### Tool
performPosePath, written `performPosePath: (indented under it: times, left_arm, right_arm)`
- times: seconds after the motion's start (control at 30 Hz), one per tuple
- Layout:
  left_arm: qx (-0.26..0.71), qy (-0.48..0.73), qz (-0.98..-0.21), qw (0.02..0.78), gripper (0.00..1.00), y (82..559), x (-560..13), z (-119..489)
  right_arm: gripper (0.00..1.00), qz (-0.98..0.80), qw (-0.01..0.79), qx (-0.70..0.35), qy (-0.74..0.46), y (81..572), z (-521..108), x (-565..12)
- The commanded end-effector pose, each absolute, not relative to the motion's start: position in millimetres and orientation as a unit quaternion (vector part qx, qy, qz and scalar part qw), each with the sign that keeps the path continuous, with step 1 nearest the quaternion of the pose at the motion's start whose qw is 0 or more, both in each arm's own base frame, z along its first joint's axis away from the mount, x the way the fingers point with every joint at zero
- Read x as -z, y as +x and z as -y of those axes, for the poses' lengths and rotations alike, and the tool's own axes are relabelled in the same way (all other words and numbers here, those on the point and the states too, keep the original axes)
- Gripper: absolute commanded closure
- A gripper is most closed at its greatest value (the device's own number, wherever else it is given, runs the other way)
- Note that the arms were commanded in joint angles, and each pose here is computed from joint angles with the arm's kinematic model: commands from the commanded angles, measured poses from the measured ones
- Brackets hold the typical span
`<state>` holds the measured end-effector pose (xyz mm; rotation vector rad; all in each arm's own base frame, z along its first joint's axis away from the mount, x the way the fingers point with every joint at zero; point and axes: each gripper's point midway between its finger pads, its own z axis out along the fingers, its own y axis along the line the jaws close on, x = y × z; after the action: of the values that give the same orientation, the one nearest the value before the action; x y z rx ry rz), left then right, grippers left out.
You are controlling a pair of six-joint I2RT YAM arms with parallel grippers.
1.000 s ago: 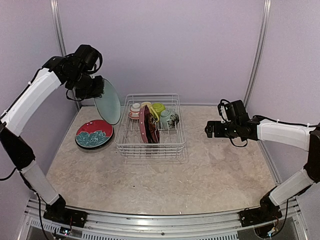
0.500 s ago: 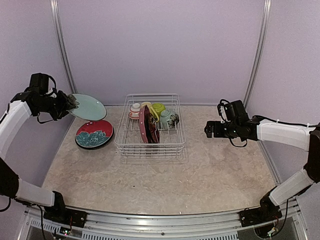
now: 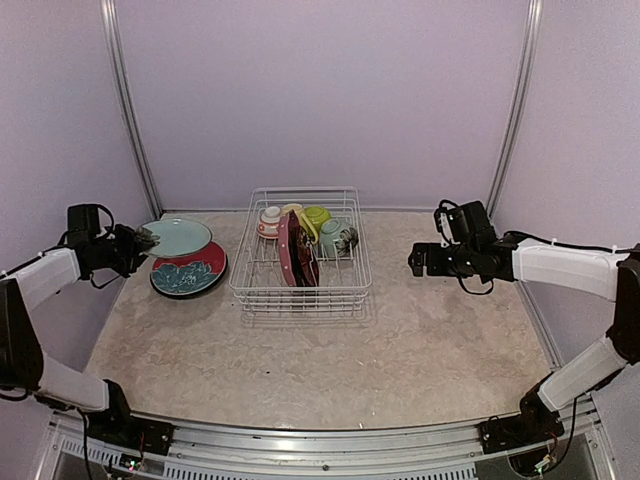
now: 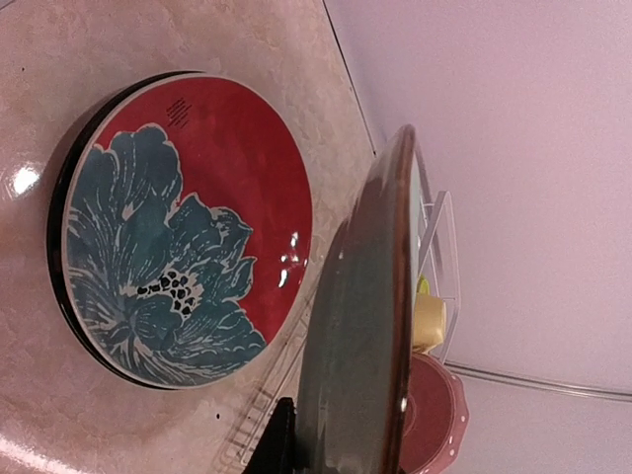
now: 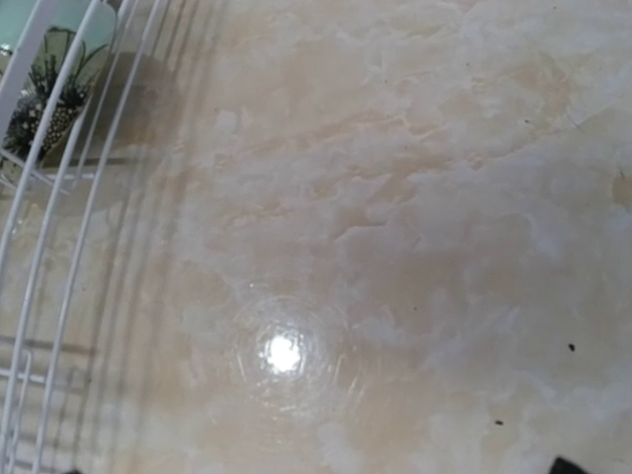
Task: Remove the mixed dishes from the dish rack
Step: Place the plate on the plate.
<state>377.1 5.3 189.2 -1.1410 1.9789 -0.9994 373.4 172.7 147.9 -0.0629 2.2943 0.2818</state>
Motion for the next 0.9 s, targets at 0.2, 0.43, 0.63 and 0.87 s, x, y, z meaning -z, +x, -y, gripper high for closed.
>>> performPosePath:
  times: [0.2,0.43,0.63,0.87]
  left_arm:
    - [0.413,-0.383,-0.736,0.376,1.0,415,-192,-10]
    - [0.401,-0.389,-0.749,0.357,1.0,420,-164,-12]
    - [0.399,-0.389,-0.758,0.338,1.0,424,-144,-11]
    - [0.398,-0.389,-0.765,0.324,1.0,431,-125,-10]
  right_arm:
    - [0.0,-0.908,0.402,-0.115,-0.033,381,-185,-151]
    - [0.0,-0.909,0.4,-0.114,-0.034,382,-186,-148]
    - [0.0,-0.909,0.399,-0.119,-0.033,382,-187,-149]
    - [0.0,-0.909,0.399,-0.119,-0.031,382,-187,-149]
